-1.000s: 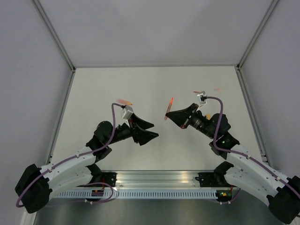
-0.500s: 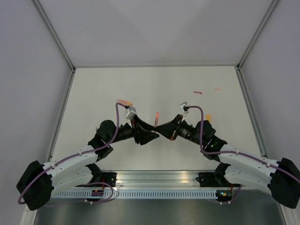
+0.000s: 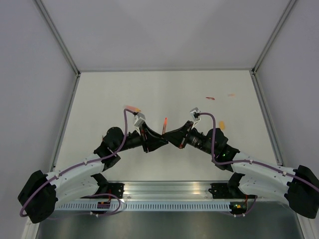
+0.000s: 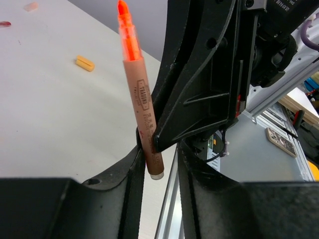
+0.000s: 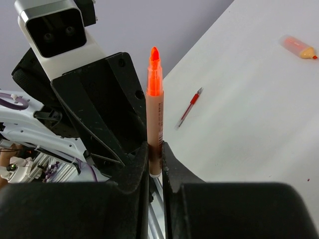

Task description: Insert the pens into the pen caps

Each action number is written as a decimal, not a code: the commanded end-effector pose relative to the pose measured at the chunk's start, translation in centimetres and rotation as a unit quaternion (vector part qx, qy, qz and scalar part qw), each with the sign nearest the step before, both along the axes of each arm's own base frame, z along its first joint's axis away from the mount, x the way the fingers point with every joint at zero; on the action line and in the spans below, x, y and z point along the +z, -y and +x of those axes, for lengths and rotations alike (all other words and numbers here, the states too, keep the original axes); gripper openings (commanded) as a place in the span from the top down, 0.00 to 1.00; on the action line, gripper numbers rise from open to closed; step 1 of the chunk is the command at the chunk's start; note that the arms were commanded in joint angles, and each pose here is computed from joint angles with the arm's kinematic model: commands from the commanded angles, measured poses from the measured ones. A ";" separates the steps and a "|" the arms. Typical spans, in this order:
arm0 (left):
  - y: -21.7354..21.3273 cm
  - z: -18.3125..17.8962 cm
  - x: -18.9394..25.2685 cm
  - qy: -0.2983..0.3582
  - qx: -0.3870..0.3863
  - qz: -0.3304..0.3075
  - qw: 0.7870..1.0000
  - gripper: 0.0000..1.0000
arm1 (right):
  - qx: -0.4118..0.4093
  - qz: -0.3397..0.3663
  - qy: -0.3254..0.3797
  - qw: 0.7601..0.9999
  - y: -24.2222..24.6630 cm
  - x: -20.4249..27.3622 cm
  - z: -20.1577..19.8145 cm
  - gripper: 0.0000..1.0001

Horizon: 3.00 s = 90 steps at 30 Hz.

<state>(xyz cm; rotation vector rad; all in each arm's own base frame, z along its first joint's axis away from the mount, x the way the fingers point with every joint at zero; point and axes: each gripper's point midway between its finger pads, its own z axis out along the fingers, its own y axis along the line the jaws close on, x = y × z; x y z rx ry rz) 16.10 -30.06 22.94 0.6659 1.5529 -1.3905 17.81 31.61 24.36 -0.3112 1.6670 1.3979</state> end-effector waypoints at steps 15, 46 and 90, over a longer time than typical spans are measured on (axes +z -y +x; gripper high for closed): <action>0.7 -1.4 3.4 0.030 -0.048 -0.032 0.998 0.98 | 0.005 0.031 0.057 0.998 -0.8 4.3 0.2 0.74; 0.3 -1.7 4.0 0.034 -0.042 -0.041 0.998 0.52 | 0.010 0.039 0.062 0.997 -1.9 4.4 0.3 1.00; -5.5 4.4 3.1 -0.008 0.222 -0.040 0.974 0.98 | -0.442 -0.508 0.116 0.730 30.0 5.1 27.3 0.14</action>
